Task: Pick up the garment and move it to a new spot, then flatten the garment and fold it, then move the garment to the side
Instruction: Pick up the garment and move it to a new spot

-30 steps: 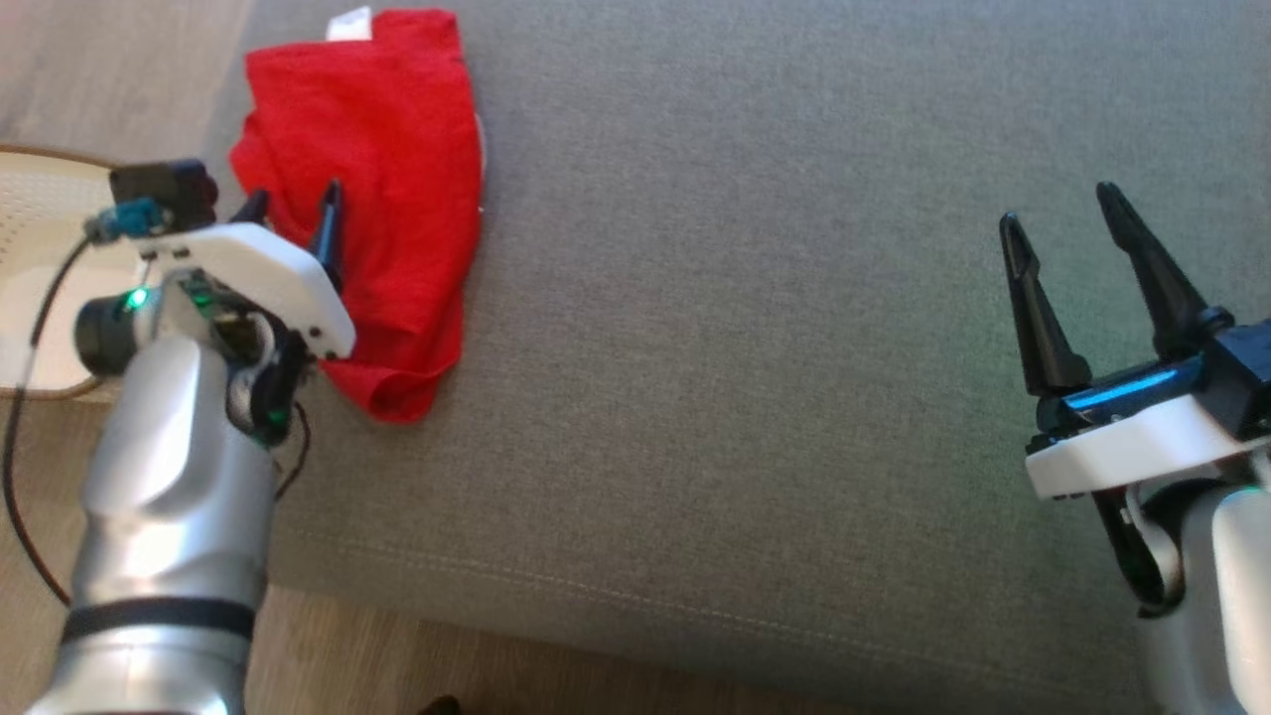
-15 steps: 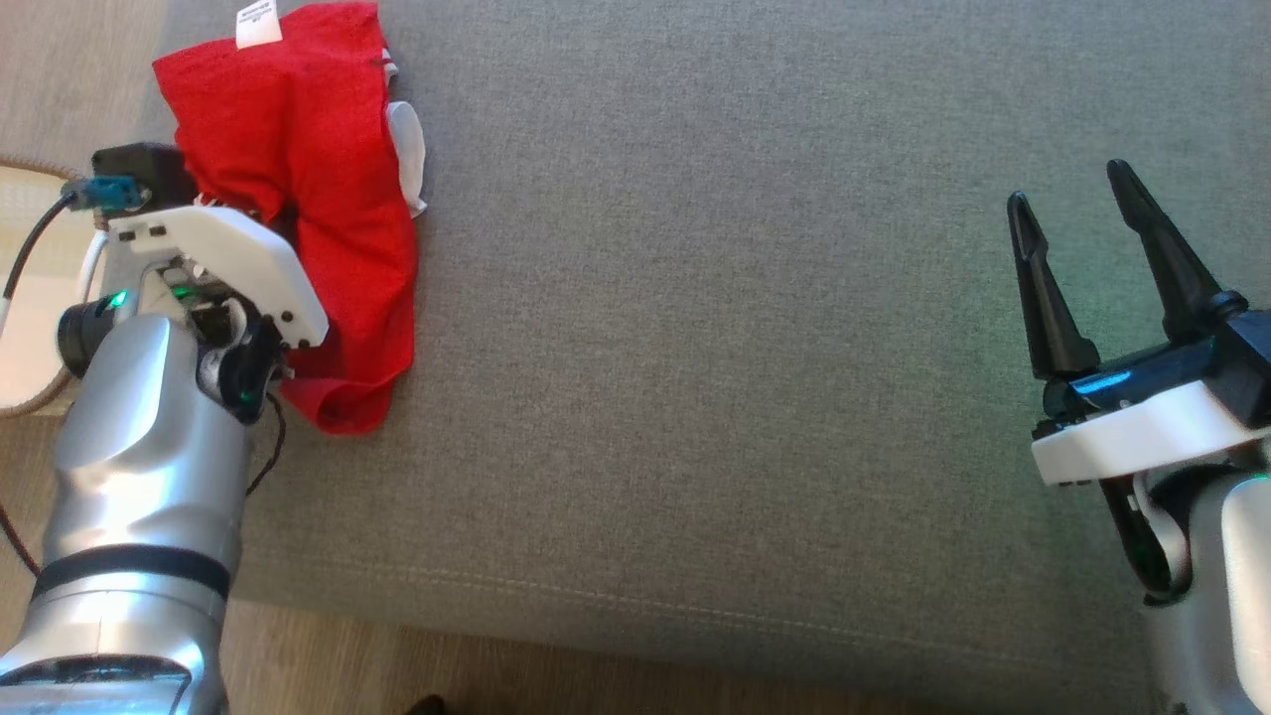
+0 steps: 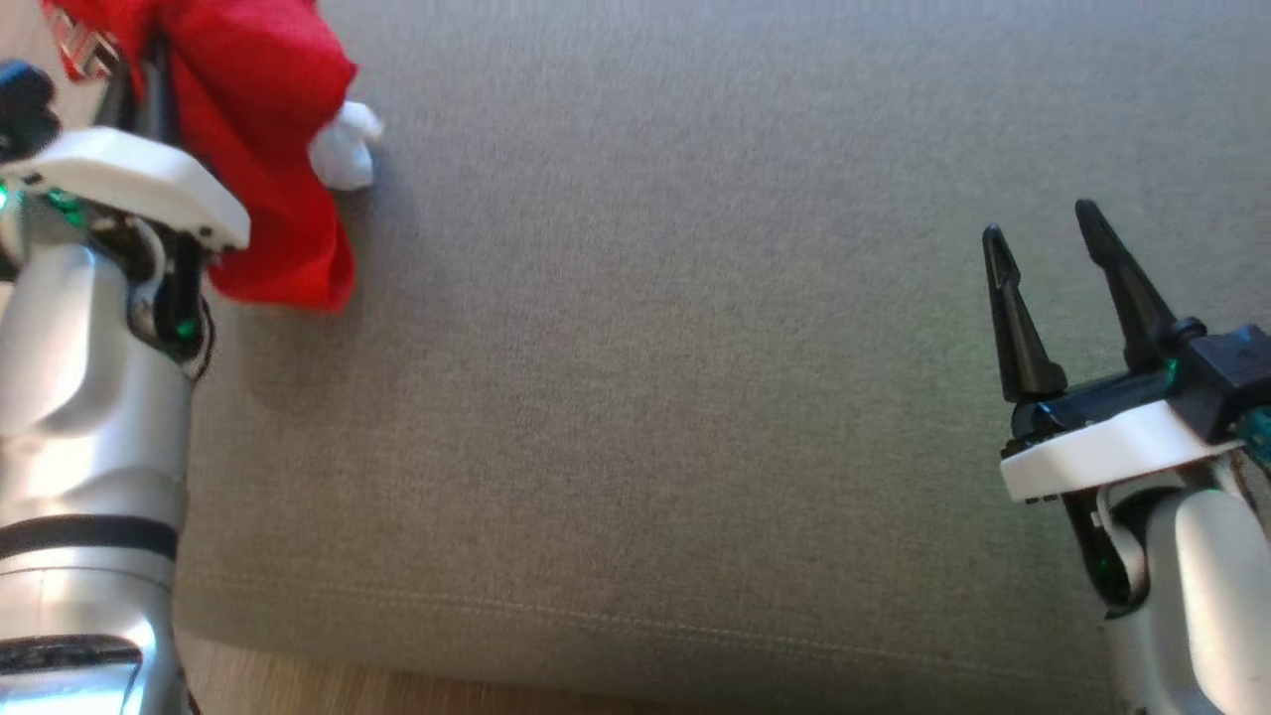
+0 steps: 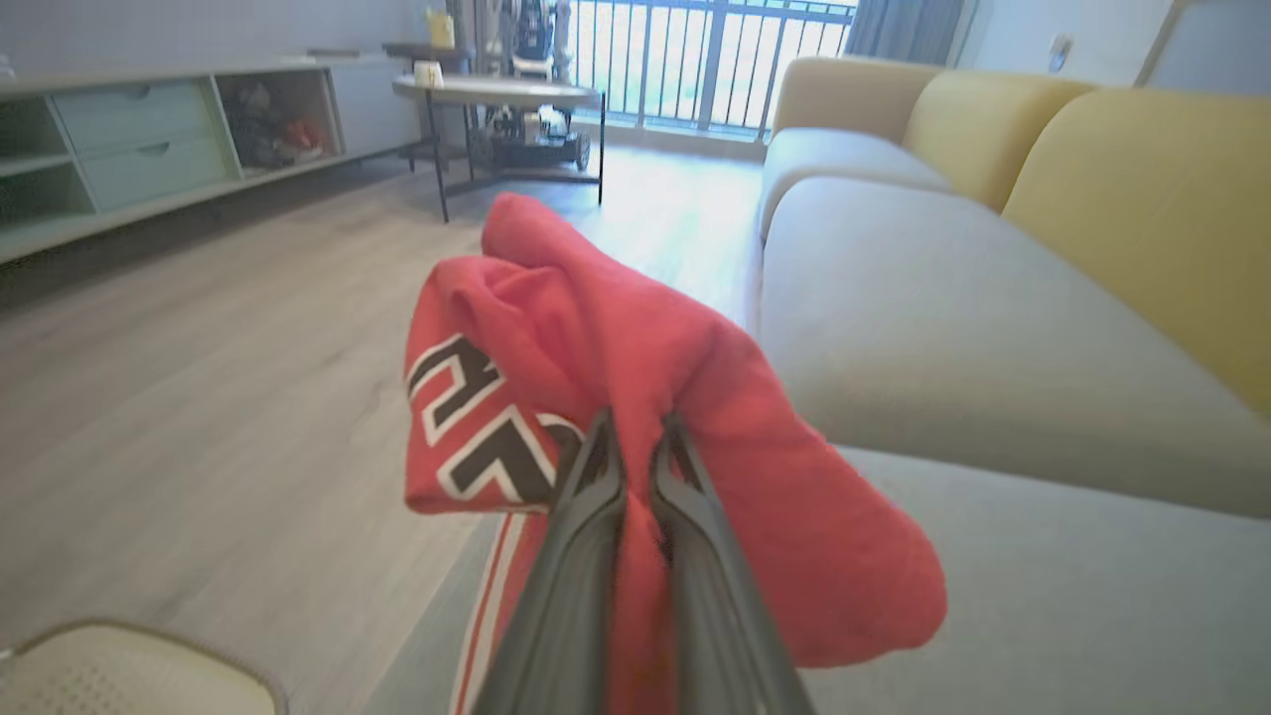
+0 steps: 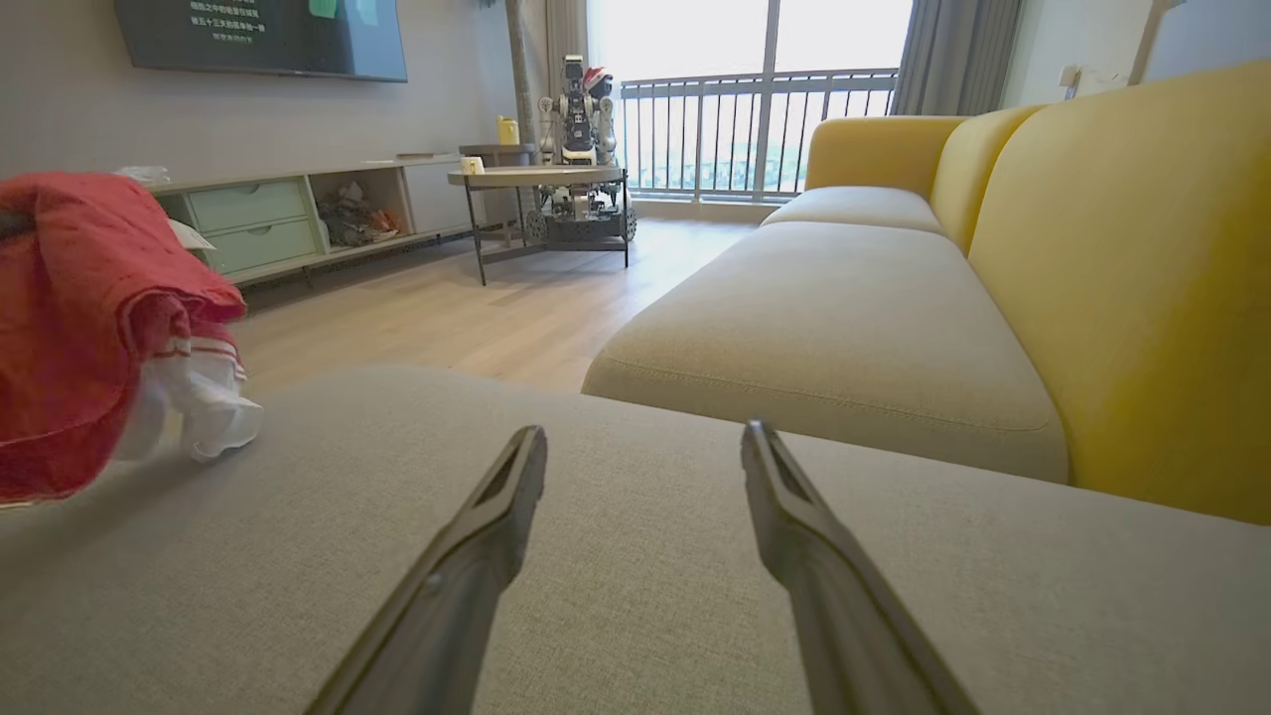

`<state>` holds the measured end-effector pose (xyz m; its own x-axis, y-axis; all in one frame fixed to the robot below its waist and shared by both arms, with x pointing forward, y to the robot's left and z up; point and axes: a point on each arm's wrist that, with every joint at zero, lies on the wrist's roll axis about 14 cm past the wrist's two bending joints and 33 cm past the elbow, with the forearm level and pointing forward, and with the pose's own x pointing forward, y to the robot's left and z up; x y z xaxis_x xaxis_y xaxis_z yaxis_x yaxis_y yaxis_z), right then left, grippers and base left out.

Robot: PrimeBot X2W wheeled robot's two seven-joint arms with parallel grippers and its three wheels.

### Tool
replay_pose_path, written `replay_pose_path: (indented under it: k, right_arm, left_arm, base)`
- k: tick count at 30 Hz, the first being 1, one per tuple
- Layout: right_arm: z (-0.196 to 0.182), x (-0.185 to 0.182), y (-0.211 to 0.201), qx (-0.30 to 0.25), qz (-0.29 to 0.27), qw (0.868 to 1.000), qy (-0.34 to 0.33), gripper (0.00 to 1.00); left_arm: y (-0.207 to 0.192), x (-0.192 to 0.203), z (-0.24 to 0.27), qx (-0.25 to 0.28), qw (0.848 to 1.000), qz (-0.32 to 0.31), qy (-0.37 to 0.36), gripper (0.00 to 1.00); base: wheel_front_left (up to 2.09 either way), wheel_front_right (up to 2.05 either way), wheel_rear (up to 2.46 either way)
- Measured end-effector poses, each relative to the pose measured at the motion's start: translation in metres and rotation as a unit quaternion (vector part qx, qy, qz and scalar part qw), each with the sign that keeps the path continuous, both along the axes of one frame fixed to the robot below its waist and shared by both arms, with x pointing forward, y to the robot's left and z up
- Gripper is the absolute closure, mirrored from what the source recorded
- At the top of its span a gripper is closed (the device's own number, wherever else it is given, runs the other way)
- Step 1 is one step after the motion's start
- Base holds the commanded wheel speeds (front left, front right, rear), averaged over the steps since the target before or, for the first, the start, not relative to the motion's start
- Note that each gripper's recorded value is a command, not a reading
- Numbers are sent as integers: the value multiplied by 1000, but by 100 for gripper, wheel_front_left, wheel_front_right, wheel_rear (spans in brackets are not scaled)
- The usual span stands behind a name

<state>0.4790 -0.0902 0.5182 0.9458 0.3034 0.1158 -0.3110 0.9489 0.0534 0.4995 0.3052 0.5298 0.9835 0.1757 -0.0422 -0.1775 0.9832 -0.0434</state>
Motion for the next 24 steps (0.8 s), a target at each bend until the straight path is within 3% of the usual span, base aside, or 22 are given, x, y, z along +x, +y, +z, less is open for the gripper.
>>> replay_pose_path:
  k: [9,17,20,24]
  right_arm:
    - [37,-23,-18,14,-28,999,-43,0]
    - [44,-43,-46,30,-63,996,-50,0]
    - [47,-49,-59,34,-80,995,-53,0]
    - [47,-57,-76,35,-102,993,-56,0]
  left_arm:
    - [-33,-10,123,10,984,-50,-173,100]
    - [-85,-23,149,-32,971,-118,-205,100]
    - [-117,-25,158,-82,961,-155,-214,100]
    - [-169,-29,169,-103,944,-224,-218,100]
  base:
    - [0,0,0]
    - [0,0,0]
    - [0,0,0]
    - [0,0,0]
